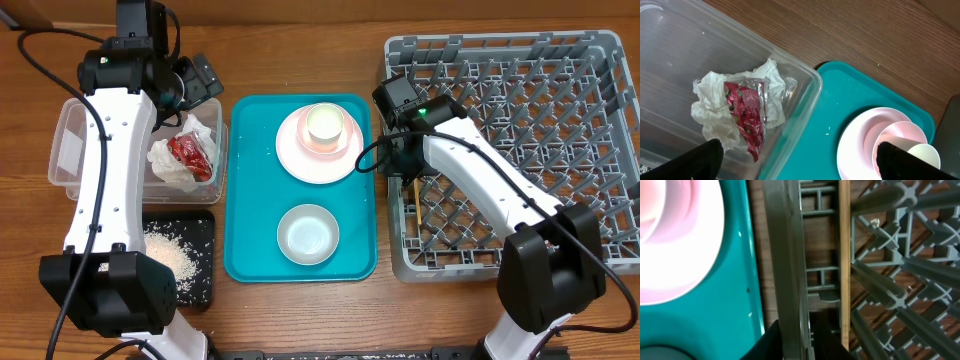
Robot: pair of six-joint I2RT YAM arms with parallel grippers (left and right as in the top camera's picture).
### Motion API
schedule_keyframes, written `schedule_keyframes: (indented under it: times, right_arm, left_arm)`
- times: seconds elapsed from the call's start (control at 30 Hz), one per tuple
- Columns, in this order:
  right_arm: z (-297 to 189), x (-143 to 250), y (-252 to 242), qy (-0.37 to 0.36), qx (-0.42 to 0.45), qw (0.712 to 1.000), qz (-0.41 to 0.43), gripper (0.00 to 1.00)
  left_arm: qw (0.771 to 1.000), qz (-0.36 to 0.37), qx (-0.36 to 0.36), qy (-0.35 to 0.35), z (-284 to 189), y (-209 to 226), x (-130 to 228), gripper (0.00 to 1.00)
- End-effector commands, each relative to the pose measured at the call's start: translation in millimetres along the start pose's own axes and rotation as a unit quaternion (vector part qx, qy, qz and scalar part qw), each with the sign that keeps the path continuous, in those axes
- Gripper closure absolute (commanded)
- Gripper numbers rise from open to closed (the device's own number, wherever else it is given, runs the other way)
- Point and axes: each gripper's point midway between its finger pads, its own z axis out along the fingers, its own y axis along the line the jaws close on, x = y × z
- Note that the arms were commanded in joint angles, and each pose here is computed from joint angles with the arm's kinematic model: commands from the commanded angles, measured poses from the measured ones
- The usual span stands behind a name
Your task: Sort waste into correct bins and load items into the dishwasher
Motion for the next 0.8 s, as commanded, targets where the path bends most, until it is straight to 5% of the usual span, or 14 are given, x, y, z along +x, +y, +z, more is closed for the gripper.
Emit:
schedule_keyframes:
  times: [0.0,0.13,0.2,0.4,0.77]
  right_arm:
    - [-19.3,-17.4,-13.5,-0.018,0.019,0.999,0.018,0.75]
    - [-57.6,-32.6,-10.8,-0.036,0.011,0.999,0.007,0.66]
    - [-77.1,-39.2,-9.6,-0.047,0.005,0.999,0.008,0.48]
    - [-96.3,-51.1,-1.3,-0.071,-0.019,0.997,0.003,0.2]
    - [-84.8,-48.6,7.6,-0.056,-0.056,0.996,-0.049,0.14]
  left_arm:
    - [1.0,0.008,0.011,-0.012,-9.5,-6.0,-4.0,0.0]
    - [1.0,0.008,0.011,-0.012,-9.5,-6.0,-4.0,0.0]
    - [1.0,0.008,0.011,-0.012,-9.5,-6.0,-4.0,0.0]
    - [1.0,0.008,0.011,-0.012,-9.5,-6.0,-4.0,0.0]
    - [1.0,0.008,0.011,-0.012,-9.5,-6.0,-4.0,0.0]
